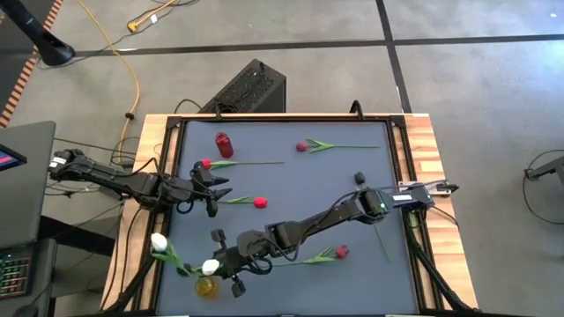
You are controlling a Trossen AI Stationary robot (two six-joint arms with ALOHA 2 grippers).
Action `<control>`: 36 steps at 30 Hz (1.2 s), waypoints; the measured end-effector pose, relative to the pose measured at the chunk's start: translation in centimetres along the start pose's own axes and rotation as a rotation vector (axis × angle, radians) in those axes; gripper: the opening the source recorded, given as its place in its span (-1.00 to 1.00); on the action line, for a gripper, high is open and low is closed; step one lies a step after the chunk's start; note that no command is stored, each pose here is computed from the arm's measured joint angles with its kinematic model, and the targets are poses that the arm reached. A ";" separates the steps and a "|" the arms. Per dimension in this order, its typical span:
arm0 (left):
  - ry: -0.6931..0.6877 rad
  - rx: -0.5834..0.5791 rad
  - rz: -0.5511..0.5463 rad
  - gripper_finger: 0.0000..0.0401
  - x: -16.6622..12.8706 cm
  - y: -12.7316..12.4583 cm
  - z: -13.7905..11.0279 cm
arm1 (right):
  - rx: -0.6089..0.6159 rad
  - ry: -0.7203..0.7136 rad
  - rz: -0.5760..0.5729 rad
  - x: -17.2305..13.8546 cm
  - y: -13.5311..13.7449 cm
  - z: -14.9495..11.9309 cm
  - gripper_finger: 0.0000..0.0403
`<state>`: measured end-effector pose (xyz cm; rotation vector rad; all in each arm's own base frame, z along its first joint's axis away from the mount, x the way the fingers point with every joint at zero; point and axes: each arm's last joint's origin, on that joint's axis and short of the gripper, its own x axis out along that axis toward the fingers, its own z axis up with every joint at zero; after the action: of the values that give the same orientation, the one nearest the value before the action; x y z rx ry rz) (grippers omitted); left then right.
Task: Sort flowers into vase by color
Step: Put the white tulip into the yellow vase, then put the bottom left red tulip into the yellow vase
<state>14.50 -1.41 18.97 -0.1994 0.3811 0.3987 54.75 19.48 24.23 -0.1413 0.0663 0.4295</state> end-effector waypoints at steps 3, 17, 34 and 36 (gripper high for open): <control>0.000 0.000 0.000 -0.23 0.0 0.0 0.0 | -0.004 -0.004 0.021 0.0 0.0 0.0 -0.69; 0.007 0.004 -0.001 -0.23 0.0 0.0 -0.1 | 0.012 0.022 0.047 -0.4 -0.1 0.5 -0.37; 0.021 0.010 0.004 -0.23 0.0 0.1 -0.2 | 0.133 0.280 0.059 -3.3 -0.4 2.9 0.19; 0.020 0.010 0.004 -0.23 0.0 0.1 -0.2 | 0.137 0.315 0.062 -3.7 -0.4 3.2 0.19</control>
<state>14.40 -1.41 18.79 -0.1931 0.4035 0.3985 51.63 18.09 27.76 -0.0709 0.4101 0.4601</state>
